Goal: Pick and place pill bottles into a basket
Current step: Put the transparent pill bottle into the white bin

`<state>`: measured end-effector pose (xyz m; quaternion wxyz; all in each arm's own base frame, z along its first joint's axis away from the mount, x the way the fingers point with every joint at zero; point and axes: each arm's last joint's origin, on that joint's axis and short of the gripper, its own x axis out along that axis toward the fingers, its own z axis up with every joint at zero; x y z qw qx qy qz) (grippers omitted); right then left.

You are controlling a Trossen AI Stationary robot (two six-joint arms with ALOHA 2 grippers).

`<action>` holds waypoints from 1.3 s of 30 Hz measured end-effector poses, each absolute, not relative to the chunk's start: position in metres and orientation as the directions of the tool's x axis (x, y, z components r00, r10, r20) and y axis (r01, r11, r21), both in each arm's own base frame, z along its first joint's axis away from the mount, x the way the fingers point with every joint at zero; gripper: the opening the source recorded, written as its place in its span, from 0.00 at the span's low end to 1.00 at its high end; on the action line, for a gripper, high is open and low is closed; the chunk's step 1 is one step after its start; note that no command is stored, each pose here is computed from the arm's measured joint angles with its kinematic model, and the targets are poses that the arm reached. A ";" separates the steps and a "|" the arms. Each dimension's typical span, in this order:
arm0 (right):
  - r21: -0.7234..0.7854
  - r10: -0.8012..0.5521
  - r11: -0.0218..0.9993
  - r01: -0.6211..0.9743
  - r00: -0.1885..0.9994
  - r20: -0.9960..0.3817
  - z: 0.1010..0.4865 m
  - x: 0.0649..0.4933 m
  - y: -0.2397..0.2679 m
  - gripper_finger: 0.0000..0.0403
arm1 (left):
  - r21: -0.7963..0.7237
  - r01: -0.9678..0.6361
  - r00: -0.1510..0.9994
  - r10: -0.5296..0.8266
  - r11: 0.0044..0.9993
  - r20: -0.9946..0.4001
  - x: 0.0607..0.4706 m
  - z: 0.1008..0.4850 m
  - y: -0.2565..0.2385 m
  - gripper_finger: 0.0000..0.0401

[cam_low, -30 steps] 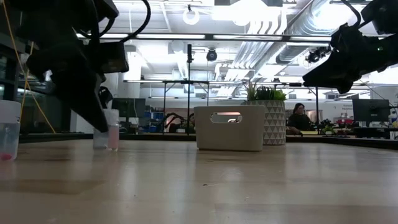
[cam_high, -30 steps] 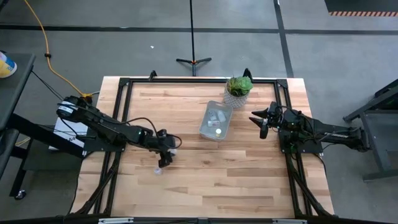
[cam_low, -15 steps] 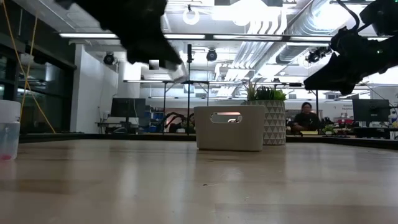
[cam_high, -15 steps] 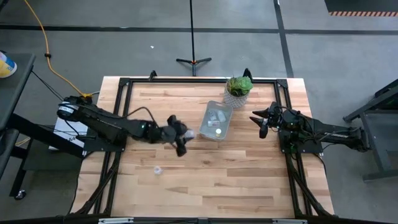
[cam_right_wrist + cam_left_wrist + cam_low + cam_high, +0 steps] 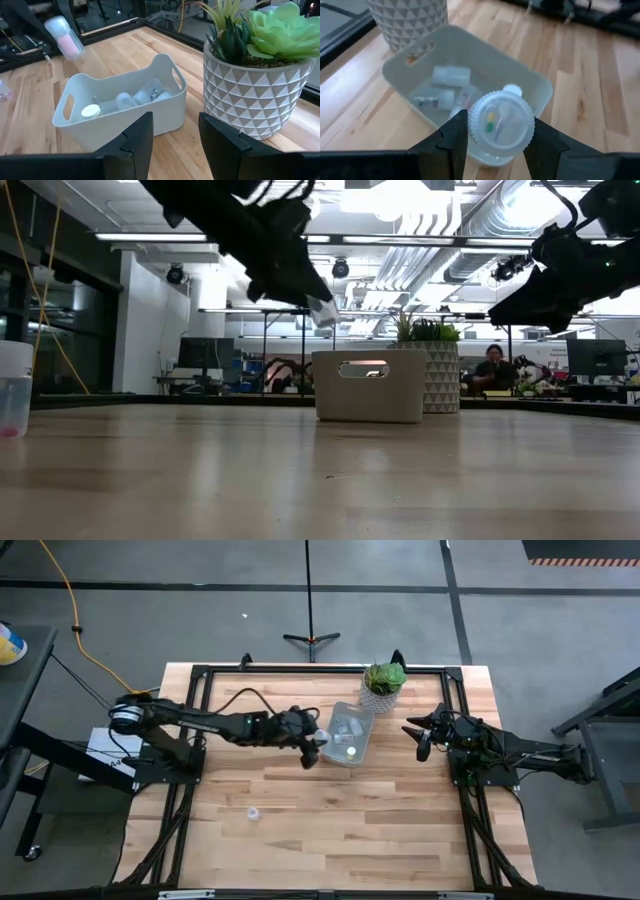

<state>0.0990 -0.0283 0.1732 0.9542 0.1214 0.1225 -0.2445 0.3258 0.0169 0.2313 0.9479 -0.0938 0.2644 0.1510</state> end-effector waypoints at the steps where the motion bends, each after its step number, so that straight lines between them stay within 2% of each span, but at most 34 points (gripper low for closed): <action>1: 0.172 -0.437 0.851 0.496 0.850 -0.293 0.173 0.099 -0.028 0.37 | -0.083 -0.332 0.805 0.236 0.940 -0.544 0.329 0.229 0.017 0.47; 7: 0.169 -0.437 0.851 0.498 0.848 -0.301 0.172 0.099 -0.028 0.37 | -0.066 -0.284 0.791 0.195 0.956 -0.579 0.359 0.213 0.017 0.49; 15: 0.165 -0.436 0.850 0.500 0.844 -0.312 0.171 0.098 -0.028 0.37 | -0.093 -0.263 0.763 0.148 0.960 -0.629 0.378 0.192 0.022 0.48; 20: 0.164 -0.436 0.850 0.500 0.843 -0.315 0.171 0.098 -0.028 0.37 | -0.114 -0.276 0.724 0.129 0.954 -0.677 0.378 0.178 0.033 0.49; 26: 0.163 -0.436 0.850 0.501 0.842 -0.318 0.171 0.098 -0.028 0.37 | -0.124 -0.300 0.712 0.136 0.946 -0.688 0.376 0.176 0.049 0.49; 34: 0.154 -0.461 0.837 0.525 0.829 -0.316 0.171 0.098 -0.029 0.37 | -0.182 -0.294 0.691 0.077 0.938 -0.719 0.370 0.173 0.067 0.49; 39: 0.152 -0.462 0.836 0.527 0.827 -0.320 0.170 0.098 -0.029 0.37 | -0.166 -0.232 0.690 0.042 0.958 -0.723 0.369 0.172 0.066 0.49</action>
